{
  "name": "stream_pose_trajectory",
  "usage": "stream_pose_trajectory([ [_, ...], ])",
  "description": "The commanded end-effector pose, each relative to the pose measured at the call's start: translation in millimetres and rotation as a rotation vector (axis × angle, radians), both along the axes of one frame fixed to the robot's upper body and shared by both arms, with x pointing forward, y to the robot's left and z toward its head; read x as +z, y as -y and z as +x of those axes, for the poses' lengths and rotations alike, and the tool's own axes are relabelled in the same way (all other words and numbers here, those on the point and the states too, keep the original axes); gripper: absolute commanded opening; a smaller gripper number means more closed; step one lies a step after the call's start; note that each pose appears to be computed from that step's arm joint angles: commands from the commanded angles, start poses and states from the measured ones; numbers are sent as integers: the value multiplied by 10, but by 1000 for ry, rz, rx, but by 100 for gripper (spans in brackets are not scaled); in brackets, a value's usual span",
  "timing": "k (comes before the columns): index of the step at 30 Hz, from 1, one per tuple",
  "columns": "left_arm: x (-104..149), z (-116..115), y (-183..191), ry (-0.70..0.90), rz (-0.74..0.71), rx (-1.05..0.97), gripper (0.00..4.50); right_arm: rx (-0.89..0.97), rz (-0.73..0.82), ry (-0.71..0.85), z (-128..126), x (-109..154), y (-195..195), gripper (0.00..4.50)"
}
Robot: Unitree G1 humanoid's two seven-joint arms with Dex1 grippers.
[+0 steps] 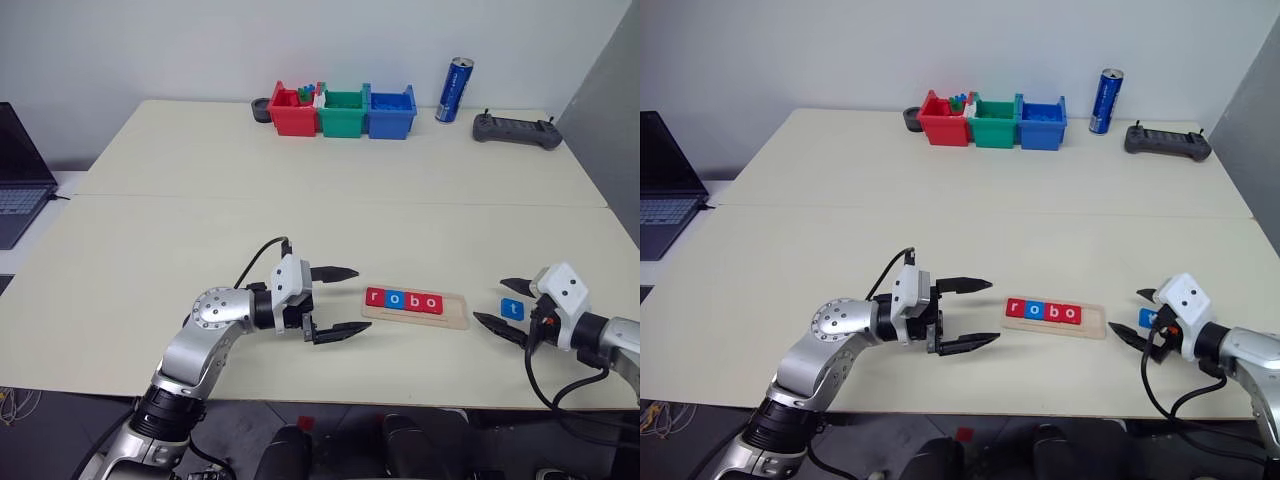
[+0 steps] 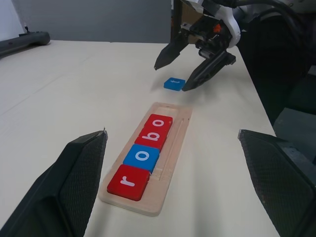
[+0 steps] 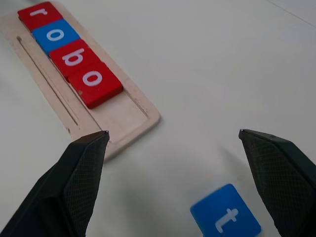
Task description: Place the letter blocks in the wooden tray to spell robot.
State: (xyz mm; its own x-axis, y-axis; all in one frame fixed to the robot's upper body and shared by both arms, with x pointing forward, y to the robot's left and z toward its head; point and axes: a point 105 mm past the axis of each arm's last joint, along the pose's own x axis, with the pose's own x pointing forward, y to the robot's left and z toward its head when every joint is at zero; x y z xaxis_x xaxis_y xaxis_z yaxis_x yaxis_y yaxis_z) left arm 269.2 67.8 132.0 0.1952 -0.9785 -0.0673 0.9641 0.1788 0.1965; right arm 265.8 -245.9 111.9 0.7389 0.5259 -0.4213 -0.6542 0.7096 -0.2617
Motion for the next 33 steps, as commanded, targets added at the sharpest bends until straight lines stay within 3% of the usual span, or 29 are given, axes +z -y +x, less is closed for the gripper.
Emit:
stream_pose_trajectory([
  [1,85,-34,25,44,-14,-13,450,30,-55,41,5,70,124,448],
  [10,72,-22,52,42,-24,-18,450,-6,-100,-6,-9,-141,480,448],
  [31,65,-33,57,43,-25,-17,450,19,5,-134,103,-298,487,448],
  [33,70,-37,56,43,-26,-15,450,26,6,-143,101,-313,483,410],
])
